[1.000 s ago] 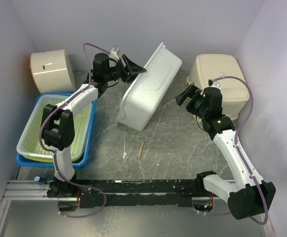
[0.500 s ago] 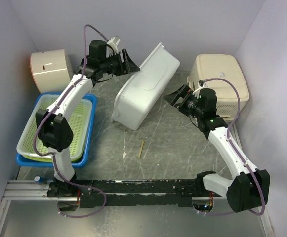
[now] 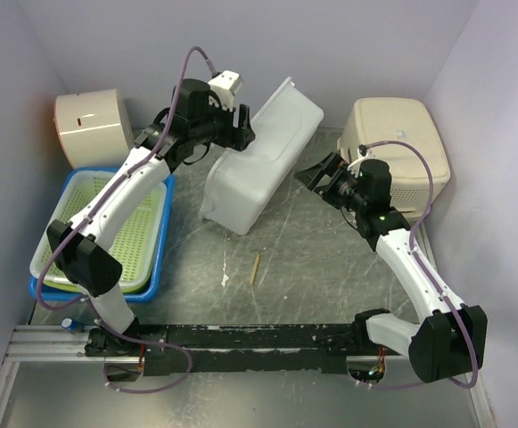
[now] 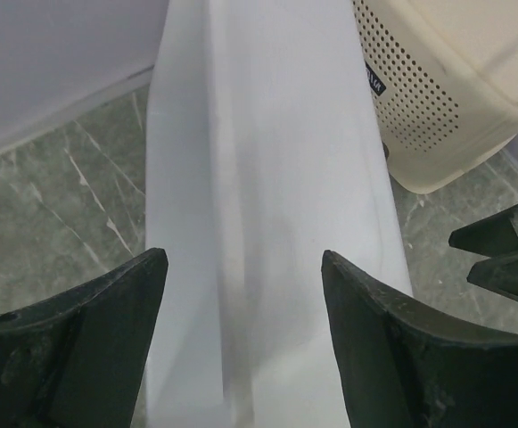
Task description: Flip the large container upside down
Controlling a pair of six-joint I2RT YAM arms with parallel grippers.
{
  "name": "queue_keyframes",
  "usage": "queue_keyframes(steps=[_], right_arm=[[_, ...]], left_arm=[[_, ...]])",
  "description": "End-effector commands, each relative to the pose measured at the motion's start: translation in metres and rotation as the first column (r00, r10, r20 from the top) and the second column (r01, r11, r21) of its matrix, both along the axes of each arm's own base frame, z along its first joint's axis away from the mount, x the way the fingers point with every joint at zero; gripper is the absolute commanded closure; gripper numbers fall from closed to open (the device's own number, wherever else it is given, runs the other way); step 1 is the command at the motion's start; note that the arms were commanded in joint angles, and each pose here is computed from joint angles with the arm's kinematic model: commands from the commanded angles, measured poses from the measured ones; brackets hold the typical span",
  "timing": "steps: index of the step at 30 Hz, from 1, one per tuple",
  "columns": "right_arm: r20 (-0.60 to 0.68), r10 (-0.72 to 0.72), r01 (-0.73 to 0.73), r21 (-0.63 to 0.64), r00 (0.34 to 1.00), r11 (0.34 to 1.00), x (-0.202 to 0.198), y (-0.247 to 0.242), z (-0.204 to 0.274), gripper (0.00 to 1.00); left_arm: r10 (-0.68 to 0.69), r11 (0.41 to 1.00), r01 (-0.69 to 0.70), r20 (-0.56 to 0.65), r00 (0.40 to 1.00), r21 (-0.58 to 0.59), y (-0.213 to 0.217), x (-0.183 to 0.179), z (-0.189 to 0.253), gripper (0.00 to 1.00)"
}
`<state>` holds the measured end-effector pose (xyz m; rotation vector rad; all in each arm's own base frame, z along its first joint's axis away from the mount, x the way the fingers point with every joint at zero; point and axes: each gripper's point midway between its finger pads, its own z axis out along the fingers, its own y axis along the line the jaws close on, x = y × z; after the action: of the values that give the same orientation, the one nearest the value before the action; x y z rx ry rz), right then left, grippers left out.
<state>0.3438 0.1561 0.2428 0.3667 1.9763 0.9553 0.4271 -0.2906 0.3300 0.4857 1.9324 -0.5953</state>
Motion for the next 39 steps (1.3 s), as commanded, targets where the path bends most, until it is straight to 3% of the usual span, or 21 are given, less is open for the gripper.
queue_keyframes(steps=[1,7,10,13,17,18,26,31,34,39], right_arm=[[0.000,0.001,-0.001,0.000,1.000,1.000,0.001,0.000,-0.002,0.00],[-0.013,0.003,-0.003,-0.003,1.000,1.000,0.000,0.000,-0.005,0.00],[-0.017,0.000,0.000,-0.011,1.000,1.000,-0.001,-0.001,-0.007,0.00],[-0.021,-0.003,0.003,-0.015,1.000,1.000,-0.002,-0.002,-0.008,0.00],[-0.014,0.006,-0.006,-0.004,1.000,1.000,-0.002,0.000,-0.007,0.00],[-0.010,0.009,-0.009,0.007,1.000,1.000,-0.003,0.001,-0.006,0.00],[0.120,0.128,-0.156,0.263,0.984,0.952,-0.010,0.033,0.027,0.00],[0.166,0.148,-0.194,0.313,0.975,0.930,-0.014,0.037,0.038,0.00],[0.176,0.161,-0.213,0.337,0.971,0.917,-0.015,0.040,0.042,0.00],[0.196,0.173,-0.237,0.378,0.965,0.895,-0.016,0.043,0.050,0.00]], left_arm=[[0.029,0.987,-0.043,0.094,0.995,0.156,0.009,0.003,0.002,0.21],[0.110,0.958,-0.130,0.090,0.990,0.255,0.020,0.015,-0.023,0.26],[0.133,0.949,-0.151,0.086,0.987,0.276,0.023,0.020,-0.028,0.36],[0.130,0.952,-0.149,0.086,0.988,0.266,0.022,0.019,-0.027,0.52],[0.108,0.975,-0.116,0.054,0.993,0.190,0.011,0.012,-0.023,0.91],[0.090,0.984,-0.095,0.037,0.995,0.153,0.006,0.008,-0.023,0.93],[-0.021,0.981,0.007,-0.066,0.998,-0.196,-0.035,-0.012,0.011,0.93],[-0.196,0.855,0.116,-0.108,0.975,-0.506,-0.053,-0.033,0.040,0.93],[-0.247,0.808,0.143,-0.110,0.963,-0.571,-0.056,-0.039,0.049,0.93],[-0.235,0.786,0.130,-0.098,0.967,-0.605,-0.046,-0.040,0.066,0.93]])
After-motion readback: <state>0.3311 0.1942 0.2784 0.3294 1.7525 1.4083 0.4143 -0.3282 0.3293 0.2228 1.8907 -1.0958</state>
